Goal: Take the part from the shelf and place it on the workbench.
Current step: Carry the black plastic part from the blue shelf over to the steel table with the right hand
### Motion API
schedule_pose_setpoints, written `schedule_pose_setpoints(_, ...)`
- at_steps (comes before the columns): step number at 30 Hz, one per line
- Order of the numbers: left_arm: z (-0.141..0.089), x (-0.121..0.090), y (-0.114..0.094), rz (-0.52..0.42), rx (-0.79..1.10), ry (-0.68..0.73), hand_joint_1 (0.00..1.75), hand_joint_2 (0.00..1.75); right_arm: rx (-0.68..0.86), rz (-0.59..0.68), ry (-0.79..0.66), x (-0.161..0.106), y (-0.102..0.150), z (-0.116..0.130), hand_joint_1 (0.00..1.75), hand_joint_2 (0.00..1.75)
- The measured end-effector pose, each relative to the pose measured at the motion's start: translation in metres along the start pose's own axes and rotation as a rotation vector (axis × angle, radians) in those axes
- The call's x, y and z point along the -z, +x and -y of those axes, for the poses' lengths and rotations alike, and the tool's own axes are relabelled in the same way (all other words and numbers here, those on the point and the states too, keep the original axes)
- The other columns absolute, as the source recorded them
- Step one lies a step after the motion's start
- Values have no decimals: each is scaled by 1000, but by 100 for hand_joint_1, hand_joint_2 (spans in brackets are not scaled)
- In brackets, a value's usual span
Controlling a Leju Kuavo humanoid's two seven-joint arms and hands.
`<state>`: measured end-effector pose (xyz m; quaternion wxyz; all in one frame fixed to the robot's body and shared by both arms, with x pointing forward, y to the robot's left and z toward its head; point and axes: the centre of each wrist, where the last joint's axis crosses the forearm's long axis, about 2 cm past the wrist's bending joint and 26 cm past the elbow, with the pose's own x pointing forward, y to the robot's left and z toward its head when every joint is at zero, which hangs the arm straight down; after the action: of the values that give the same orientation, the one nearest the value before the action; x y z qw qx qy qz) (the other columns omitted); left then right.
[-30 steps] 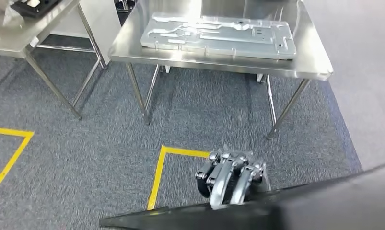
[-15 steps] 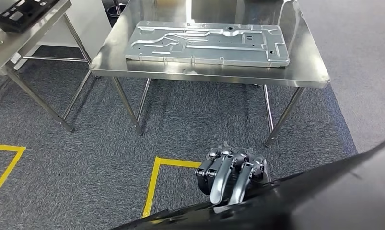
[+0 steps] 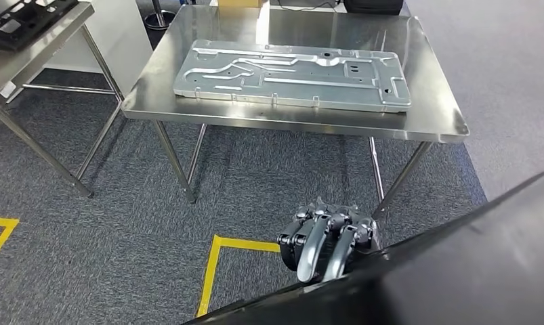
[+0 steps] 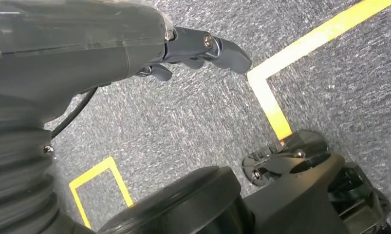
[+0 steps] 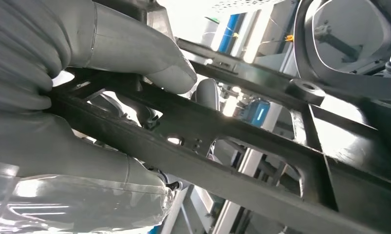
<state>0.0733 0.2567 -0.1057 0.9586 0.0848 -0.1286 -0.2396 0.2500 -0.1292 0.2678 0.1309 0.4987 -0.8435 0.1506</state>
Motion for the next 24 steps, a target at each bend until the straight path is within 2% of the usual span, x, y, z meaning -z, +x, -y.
schedule_pose_setpoints(24, -3, 1, 11, 0, 19, 3, 0, 175, -27, -6, -32, -6, 0, 0, 175, 175)
